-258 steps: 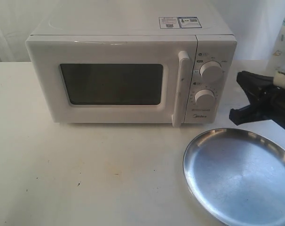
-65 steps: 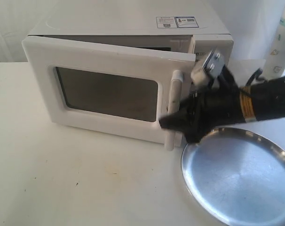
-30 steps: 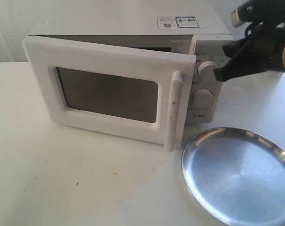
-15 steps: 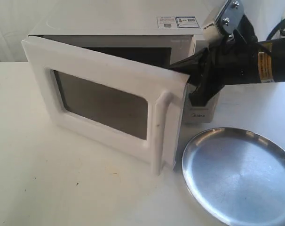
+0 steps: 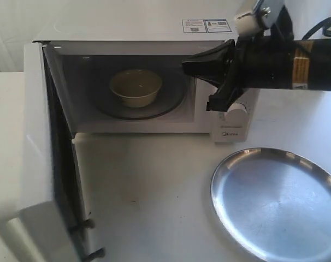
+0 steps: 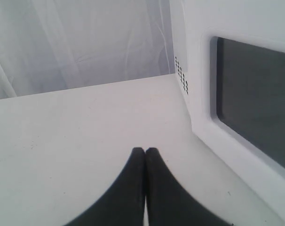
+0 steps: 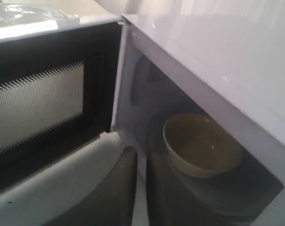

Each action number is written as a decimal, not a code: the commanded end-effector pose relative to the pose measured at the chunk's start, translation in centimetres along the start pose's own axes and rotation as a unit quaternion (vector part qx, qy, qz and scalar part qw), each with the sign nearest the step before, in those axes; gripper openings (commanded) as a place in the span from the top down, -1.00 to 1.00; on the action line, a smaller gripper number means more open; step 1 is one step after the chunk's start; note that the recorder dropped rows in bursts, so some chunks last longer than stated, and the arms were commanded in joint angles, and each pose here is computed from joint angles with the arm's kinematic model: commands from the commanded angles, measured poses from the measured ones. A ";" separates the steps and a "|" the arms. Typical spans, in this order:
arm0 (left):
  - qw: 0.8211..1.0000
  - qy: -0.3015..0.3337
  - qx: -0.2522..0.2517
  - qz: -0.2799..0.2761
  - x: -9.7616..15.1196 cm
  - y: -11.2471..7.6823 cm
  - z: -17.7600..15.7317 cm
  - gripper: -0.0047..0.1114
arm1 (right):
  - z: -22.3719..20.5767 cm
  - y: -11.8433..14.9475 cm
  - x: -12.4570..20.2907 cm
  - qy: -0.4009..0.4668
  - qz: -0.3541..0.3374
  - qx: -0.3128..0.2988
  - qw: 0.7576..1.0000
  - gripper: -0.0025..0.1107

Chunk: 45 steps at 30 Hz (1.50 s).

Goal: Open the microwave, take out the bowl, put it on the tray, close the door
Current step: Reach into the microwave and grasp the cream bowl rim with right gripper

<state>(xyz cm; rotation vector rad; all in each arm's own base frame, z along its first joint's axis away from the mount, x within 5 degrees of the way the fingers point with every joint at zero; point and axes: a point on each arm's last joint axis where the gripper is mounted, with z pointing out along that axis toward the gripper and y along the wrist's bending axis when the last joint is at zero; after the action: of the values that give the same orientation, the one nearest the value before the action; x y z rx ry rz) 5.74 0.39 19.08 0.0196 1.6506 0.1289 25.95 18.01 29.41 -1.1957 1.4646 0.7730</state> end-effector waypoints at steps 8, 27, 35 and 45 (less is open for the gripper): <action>1.000 -0.005 0.003 -0.004 -0.1 0.0 0.0 0.92 | 10.6 2.1 4.9 -0.004 -0.237 0.019 0.971 -0.17; 1.000 -0.005 0.003 -0.004 -0.1 0.0 0.0 0.92 | 21.2 -4.0 9.6 0.142 -0.213 0.116 0.960 0.66; 1.000 -0.005 0.003 -0.004 -0.1 0.0 0.0 0.92 | 19.8 -1.9 6.0 0.189 -0.229 0.120 0.947 0.96; 1.000 -0.005 0.003 -0.004 -0.1 0.0 0.0 0.92 | 15.2 6.5 2.9 0.226 -0.202 0.074 0.950 0.96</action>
<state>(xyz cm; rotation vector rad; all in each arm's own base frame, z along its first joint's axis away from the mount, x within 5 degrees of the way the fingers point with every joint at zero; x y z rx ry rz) 5.74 0.39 19.08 0.0194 1.6505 0.1287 27.53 33.55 21.22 -1.5528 1.4966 0.0634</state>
